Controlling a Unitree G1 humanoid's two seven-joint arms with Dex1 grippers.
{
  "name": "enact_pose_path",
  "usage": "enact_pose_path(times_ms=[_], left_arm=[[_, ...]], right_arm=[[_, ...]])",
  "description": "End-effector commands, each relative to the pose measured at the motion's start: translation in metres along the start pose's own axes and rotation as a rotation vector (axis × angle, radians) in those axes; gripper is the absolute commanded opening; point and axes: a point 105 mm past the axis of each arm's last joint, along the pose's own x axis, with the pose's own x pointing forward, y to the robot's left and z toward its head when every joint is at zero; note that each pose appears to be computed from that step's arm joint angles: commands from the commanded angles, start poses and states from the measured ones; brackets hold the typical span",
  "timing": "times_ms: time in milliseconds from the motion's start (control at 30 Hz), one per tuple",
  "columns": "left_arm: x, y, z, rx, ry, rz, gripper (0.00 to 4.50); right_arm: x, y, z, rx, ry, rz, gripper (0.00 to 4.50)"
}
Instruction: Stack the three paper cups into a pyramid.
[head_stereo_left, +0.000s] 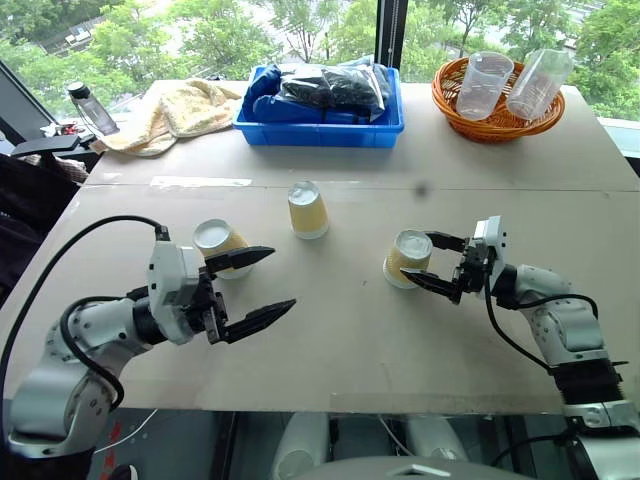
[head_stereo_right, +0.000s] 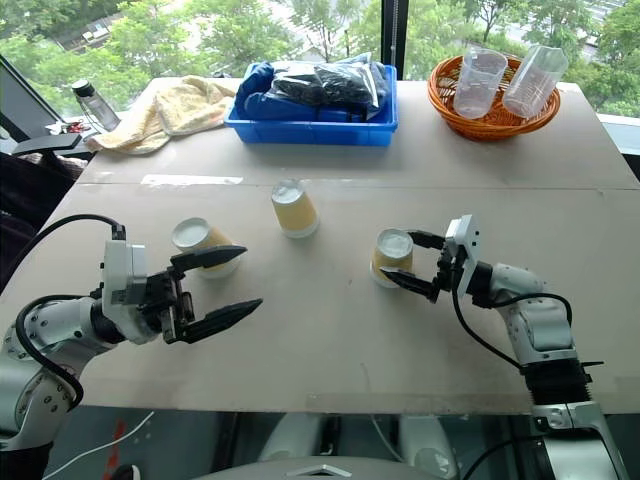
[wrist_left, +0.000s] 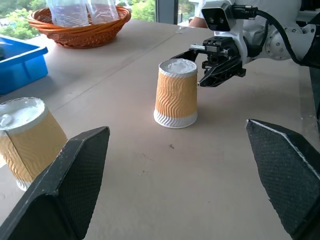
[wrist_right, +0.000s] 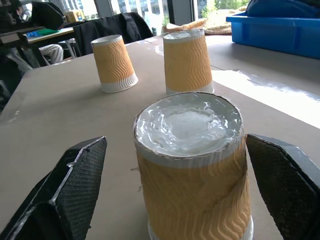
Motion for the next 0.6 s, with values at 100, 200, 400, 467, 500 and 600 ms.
enact_pose_path(times_ms=[100, 200, 400, 467, 500, 600], left_arm=[[0.001, 0.009, 0.005, -0.019, -0.113, 0.209, 4.50], [0.005, 0.007, 0.003, -0.049, -0.145, 0.228, 4.50], [-0.013, 0.012, 0.004, 0.038, -0.029, 0.163, 4.50], [-0.024, 0.019, 0.010, 0.059, -0.012, 0.164, 4.50], [-0.032, 0.023, 0.013, 0.071, 0.006, 0.167, 4.50], [-0.049, 0.030, 0.024, 0.089, 0.044, 0.170, 4.50]], right_arm=[[-0.020, -0.006, 0.038, -0.105, -0.061, -0.030, 4.44], [-0.016, -0.006, 0.049, -0.126, -0.087, -0.029, 4.44], [0.015, -0.009, 0.071, -0.141, -0.152, -0.045, 4.44], [0.034, -0.005, 0.076, -0.172, -0.139, -0.031, 4.44], [0.049, -0.008, 0.074, -0.207, -0.088, -0.041, 4.44], [0.087, -0.008, 0.074, -0.225, 0.007, -0.011, 4.44]])
